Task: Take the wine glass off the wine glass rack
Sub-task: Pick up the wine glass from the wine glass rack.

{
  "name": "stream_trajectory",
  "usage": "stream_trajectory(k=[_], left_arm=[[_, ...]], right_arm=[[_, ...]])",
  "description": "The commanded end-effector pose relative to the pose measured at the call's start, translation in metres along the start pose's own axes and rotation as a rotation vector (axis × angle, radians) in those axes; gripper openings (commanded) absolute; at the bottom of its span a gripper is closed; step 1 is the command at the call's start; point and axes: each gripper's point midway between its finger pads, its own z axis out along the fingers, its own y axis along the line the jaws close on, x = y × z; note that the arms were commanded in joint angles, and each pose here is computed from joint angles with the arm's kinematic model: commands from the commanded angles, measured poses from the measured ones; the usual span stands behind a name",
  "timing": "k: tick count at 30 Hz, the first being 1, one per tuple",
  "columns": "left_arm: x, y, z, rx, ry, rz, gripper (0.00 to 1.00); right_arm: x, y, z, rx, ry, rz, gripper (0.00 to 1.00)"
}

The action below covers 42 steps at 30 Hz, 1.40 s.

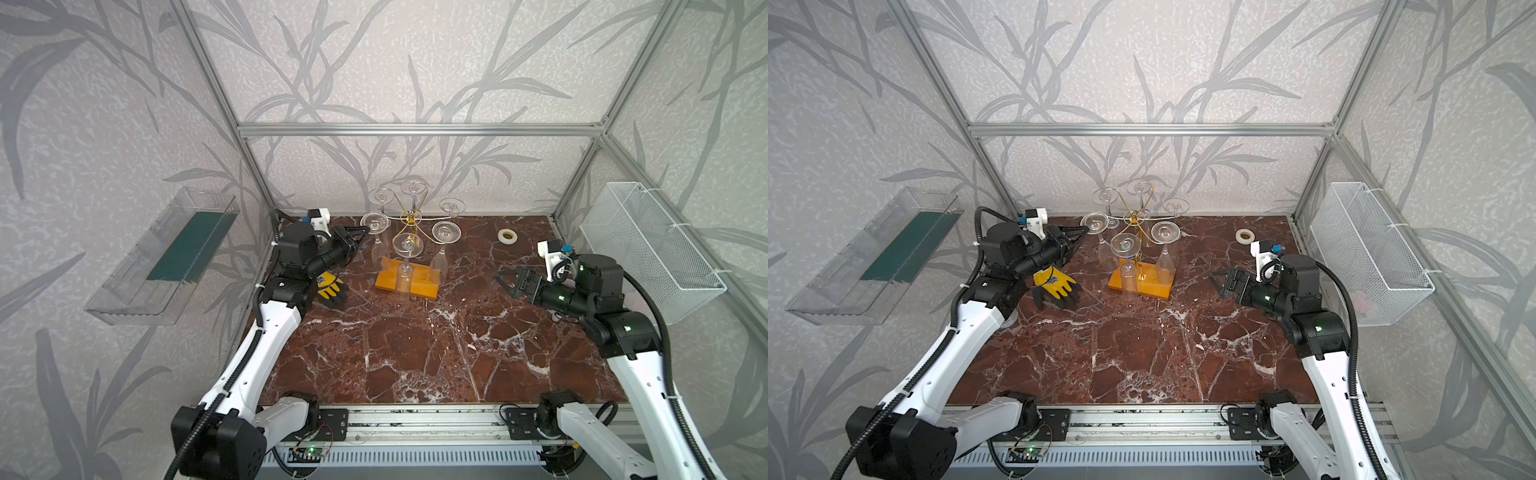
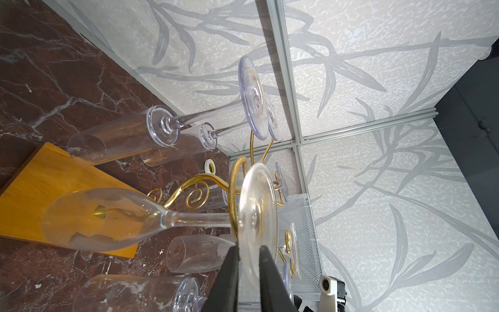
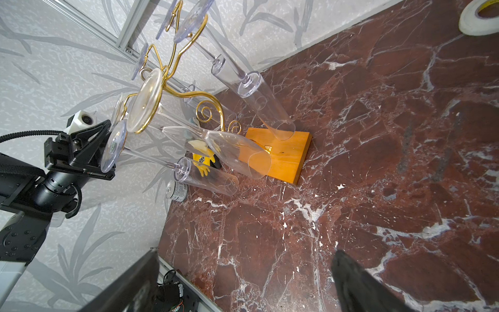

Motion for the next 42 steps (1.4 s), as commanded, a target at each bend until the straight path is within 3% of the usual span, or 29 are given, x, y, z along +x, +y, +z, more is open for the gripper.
stream_trajectory(k=[1, 10, 18, 25, 33, 42], left_arm=[[-0.002, -0.013, 0.000, 0.028, 0.006, 0.006, 0.17], [-0.004, -0.015, 0.001, 0.037, 0.000, -0.003, 0.12], [-0.005, -0.019, -0.001, 0.059, -0.011, -0.022, 0.00], [-0.010, -0.035, -0.012, 0.113, -0.056, -0.075, 0.00], [-0.019, -0.063, -0.030, 0.155, -0.118, -0.054, 0.00], [-0.024, -0.052, -0.026, 0.116, -0.145, -0.052, 0.00]], right_arm=[[0.004, 0.000, -0.002, 0.001, 0.002, -0.005, 0.97], [0.005, -0.001, -0.004, 0.011, -0.003, -0.003, 0.97], [0.004, -0.001, -0.005, 0.015, -0.008, -0.005, 0.97], [0.001, 0.001, -0.007, 0.011, -0.018, -0.002, 0.97], [-0.004, 0.006, -0.008, 0.001, -0.032, -0.002, 0.96], [-0.004, 0.006, -0.007, -0.006, -0.037, 0.012, 0.96]])
